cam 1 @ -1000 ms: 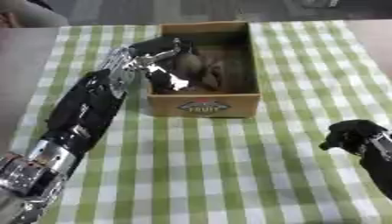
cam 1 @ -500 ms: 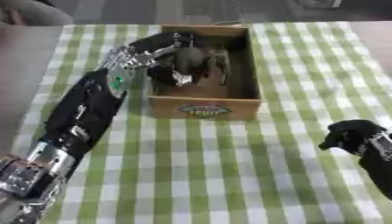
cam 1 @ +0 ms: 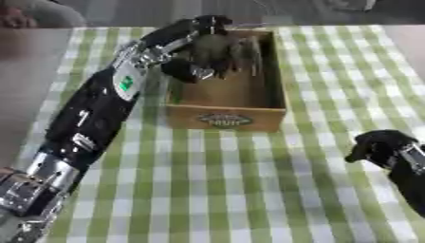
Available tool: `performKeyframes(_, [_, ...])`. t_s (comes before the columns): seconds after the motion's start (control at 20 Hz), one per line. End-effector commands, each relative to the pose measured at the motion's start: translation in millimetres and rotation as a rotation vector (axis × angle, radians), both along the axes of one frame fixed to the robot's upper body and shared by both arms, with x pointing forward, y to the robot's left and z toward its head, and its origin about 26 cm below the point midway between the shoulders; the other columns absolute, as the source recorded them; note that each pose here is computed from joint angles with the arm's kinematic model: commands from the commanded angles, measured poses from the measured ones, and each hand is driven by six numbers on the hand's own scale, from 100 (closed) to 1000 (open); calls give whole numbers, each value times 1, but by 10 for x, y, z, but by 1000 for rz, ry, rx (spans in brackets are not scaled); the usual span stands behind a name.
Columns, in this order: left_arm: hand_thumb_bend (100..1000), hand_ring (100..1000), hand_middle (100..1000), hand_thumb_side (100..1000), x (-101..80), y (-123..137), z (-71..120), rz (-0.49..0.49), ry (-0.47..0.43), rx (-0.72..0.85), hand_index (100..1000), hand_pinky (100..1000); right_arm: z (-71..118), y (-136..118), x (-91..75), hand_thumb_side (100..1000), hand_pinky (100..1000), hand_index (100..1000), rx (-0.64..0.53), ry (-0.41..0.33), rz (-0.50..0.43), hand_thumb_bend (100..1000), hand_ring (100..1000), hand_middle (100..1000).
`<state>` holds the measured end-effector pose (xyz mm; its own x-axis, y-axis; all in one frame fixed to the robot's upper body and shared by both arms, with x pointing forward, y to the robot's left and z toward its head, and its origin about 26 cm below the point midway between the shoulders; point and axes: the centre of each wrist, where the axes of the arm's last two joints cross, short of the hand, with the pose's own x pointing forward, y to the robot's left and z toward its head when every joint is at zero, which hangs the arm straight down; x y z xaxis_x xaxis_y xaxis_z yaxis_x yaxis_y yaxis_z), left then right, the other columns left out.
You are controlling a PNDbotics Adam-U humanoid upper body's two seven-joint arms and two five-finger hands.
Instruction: Pick up objects on the table and place them in the box.
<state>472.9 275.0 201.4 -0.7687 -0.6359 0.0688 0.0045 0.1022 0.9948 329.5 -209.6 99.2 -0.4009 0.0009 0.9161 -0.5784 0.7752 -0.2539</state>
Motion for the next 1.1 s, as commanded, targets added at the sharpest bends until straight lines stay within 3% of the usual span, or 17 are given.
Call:
performKeyframes(0.05, [100, 909, 926, 906, 36, -1, 74, 20, 18, 115, 881, 844, 63, -16, 10, 845, 656, 700, -9, -21, 4, 100, 575, 545])
performKeyframes(0.35, [100, 895, 911, 857, 105, -5, -153, 69, 117, 279, 869, 839, 67, -8, 14, 848, 654, 700, -8, -21, 7, 100, 575, 545])
performKeyframes(0.45, [100, 896, 911, 879, 118, 10, -200, 77, 149, 316, 862, 839, 64, -7, 15, 849, 654, 700, -8, -19, 7, 100, 576, 545])
performKeyframes(0.55, [100, 901, 915, 838, 123, 30, -201, 86, 155, 330, 876, 848, 61, -7, 15, 849, 654, 700, -8, -18, 7, 100, 576, 545])
performKeyframes(0.65, [100, 918, 935, 907, 121, 47, -185, 97, 137, 318, 900, 868, 59, -8, 15, 850, 653, 700, -8, -17, 6, 100, 576, 545])
performKeyframes(0.7, [175, 940, 964, 960, 120, 52, -177, 100, 125, 311, 938, 884, 57, -8, 15, 850, 653, 700, -8, -16, 6, 100, 576, 545])
performKeyframes(0.75, [221, 949, 978, 964, 118, 59, -165, 104, 111, 304, 958, 887, 57, -8, 15, 851, 653, 700, -8, -16, 6, 100, 576, 545])
performKeyframes(0.85, [314, 983, 1000, 888, 116, 77, -144, 121, 83, 292, 1000, 898, 57, -8, 16, 850, 652, 700, -8, -16, 6, 100, 576, 545])
performKeyframes(1.0, [238, 1000, 1000, 820, 109, 89, -111, 159, 25, 250, 1000, 928, 56, -9, 17, 852, 653, 700, -8, -16, 6, 100, 576, 545])
performKeyframes(1.1, [209, 1000, 1000, 882, 105, 78, -111, 173, -17, 214, 1000, 967, 55, -9, 18, 853, 653, 700, -9, -16, 6, 100, 576, 545])
